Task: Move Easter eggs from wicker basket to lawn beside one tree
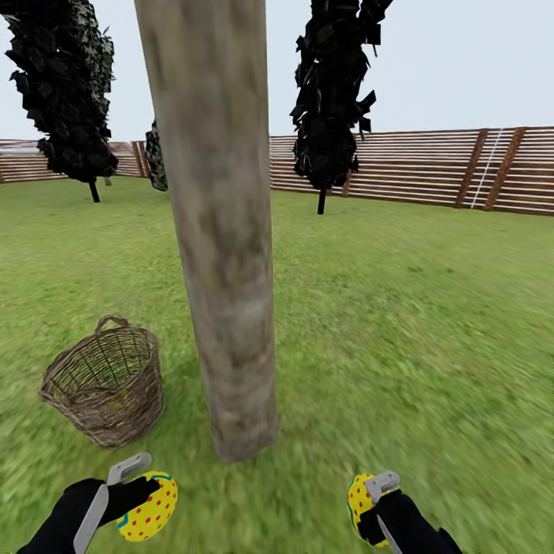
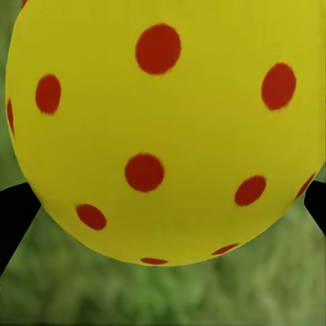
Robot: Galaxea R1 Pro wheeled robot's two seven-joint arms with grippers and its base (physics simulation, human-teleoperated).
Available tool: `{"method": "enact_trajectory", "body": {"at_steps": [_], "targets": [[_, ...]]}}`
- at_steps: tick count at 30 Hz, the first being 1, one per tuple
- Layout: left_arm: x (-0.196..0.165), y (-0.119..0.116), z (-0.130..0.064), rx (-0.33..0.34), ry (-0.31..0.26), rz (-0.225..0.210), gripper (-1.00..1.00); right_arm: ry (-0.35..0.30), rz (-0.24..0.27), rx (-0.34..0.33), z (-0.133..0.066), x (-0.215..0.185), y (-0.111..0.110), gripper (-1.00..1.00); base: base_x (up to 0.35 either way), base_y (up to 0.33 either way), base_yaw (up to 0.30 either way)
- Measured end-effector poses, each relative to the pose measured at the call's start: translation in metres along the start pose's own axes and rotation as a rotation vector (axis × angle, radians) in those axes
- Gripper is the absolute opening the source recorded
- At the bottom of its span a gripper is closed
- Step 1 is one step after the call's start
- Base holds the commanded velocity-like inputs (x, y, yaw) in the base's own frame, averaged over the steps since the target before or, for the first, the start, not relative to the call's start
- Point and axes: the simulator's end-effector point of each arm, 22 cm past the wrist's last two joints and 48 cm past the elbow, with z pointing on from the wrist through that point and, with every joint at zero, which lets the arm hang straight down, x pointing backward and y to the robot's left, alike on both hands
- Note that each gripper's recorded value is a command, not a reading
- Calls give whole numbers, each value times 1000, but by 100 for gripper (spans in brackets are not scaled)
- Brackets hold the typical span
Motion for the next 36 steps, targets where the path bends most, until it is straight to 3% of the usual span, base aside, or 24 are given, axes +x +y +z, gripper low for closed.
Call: {"method": "enact_trajectory", "body": {"at_steps": [9, 19, 22, 36], "targets": [[3, 21, 8, -36, 17, 5, -100, 3, 3, -4, 7, -1, 0, -100, 0, 0, 0], [16, 27, 20, -53, 52, 6, -100, 38, -4, -20, 20, 12, 10, -100, 0, 0, 0], [0, 19, 17, -43, 12, 15, -100, 48, -6, -19, 23, 15, 9, -100, 0, 0, 0], [18, 17, 35, -48, 51, 16, -100, -8, -11, -8, 38, 6, 10, -100, 0, 0, 0]]}}
